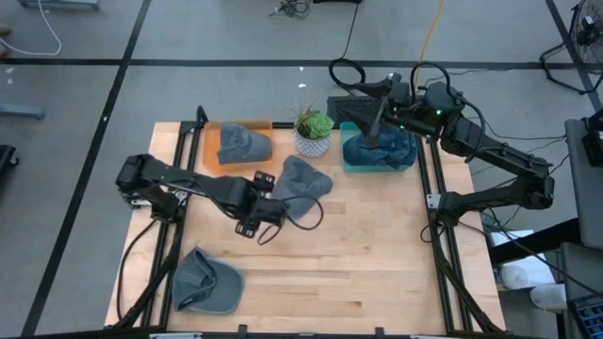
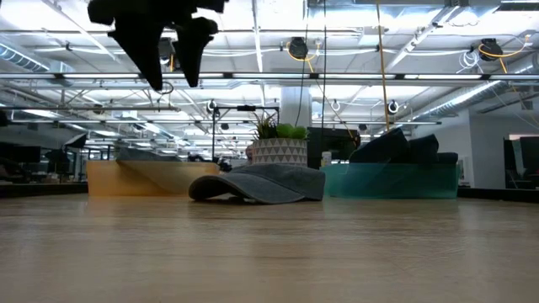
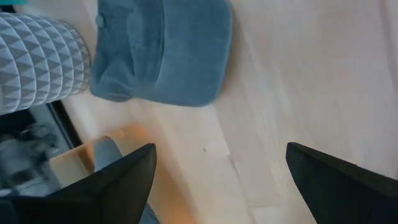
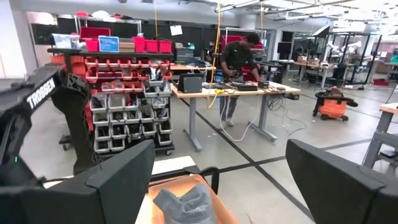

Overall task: Pick & Place hat
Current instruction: Put the top gray cap into the orange bin

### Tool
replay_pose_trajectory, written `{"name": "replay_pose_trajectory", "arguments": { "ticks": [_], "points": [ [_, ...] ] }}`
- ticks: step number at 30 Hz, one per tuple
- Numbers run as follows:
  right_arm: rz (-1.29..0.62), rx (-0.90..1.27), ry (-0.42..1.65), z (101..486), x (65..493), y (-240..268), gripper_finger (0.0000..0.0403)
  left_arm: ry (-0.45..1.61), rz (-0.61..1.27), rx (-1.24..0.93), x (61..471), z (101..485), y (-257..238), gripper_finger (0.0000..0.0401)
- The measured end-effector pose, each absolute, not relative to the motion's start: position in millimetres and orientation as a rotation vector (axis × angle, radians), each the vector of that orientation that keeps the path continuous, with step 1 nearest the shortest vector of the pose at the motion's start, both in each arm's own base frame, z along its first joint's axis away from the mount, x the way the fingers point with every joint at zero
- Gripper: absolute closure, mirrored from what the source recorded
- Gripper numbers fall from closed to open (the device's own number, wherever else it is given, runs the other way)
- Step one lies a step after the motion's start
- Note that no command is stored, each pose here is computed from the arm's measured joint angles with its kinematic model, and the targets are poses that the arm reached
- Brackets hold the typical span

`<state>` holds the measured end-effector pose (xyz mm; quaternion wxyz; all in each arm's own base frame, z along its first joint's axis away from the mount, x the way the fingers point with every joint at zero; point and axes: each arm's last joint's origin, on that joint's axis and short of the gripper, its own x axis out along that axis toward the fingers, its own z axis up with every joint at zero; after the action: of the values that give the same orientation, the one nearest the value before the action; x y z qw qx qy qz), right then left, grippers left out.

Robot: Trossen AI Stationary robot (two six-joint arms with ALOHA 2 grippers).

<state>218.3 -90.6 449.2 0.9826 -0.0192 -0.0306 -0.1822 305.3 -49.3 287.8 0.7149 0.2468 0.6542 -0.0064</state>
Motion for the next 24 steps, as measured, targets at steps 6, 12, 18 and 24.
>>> {"name": "replay_pose_trajectory", "arguments": {
  "ticks": [6,12,18,24],
  "points": [
    [-0.363,0.066,-0.064,447.6,218.4,-90.6,0.0049,1.501,0.097,0.68,323.0,261.0,-53.4,0.0034],
    [-0.365,0.105,-0.027,443.4,218.4,-90.6,0.0049,1.545,0.135,0.696,341.4,229.1,-56.3,0.0034],
    [-0.366,0.061,-0.008,442.4,218.3,-90.7,0.0049,1.591,0.211,0.647,350.8,201.5,-60.9,0.0034],
    [-0.365,0.056,-0.007,442.4,218.4,-90.6,0.0049,1.526,0.286,0.598,363.2,181.9,-68.7,0.0034]
  ]
}}
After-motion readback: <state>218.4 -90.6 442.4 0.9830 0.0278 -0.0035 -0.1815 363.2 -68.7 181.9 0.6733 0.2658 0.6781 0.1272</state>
